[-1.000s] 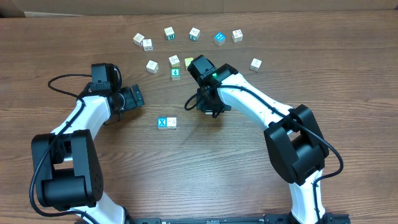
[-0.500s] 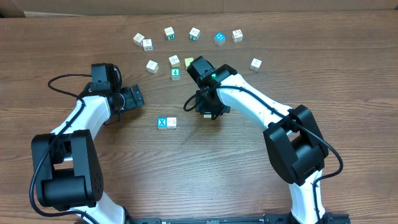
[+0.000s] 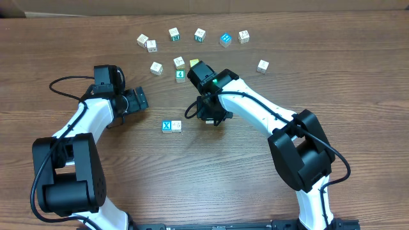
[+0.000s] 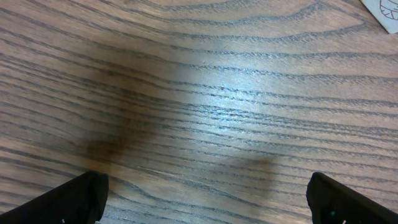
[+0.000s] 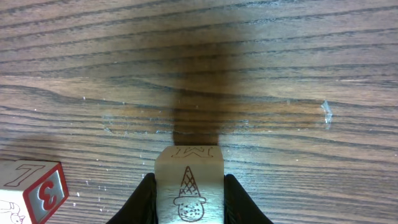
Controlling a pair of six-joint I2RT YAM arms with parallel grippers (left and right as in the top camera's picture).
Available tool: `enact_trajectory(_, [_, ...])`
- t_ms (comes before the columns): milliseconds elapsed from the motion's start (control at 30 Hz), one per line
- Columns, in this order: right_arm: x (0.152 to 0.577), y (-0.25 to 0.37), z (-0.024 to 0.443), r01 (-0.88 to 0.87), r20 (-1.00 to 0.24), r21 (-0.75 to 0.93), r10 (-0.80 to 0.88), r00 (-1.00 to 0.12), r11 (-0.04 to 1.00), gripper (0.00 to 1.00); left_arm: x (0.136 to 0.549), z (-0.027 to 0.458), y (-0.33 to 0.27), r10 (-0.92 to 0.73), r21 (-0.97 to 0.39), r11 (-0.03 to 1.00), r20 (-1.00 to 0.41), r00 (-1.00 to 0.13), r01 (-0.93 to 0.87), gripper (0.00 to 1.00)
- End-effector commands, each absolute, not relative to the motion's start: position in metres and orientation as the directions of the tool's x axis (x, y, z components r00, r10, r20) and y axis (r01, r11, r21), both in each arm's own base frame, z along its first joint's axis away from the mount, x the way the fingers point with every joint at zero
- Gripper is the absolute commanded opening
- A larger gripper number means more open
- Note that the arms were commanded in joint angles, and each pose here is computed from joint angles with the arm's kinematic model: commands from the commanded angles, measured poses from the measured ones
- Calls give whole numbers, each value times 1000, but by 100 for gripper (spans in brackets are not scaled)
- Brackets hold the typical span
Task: Form a horizontal line
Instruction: 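Lower the ice-cream block to the right of the row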
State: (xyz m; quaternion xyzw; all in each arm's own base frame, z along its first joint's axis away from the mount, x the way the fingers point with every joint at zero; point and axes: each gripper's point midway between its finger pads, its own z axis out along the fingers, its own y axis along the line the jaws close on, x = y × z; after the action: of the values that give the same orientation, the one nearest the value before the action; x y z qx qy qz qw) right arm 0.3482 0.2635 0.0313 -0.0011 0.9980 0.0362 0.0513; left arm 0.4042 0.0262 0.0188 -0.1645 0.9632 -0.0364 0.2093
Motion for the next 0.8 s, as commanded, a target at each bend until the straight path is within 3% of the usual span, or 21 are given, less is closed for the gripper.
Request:
enact_trajectory(0, [346, 267, 35, -5, -109, 83, 4, -994, 996, 22, 402, 13, 24, -341, -146, 940, -373, -863, -309, 99])
enact_trajectory(767, [335, 270, 24, -25, -99, 76, -17, -995, 997, 22, 402, 13, 24, -341, -146, 940, -373, -863, -309, 100])
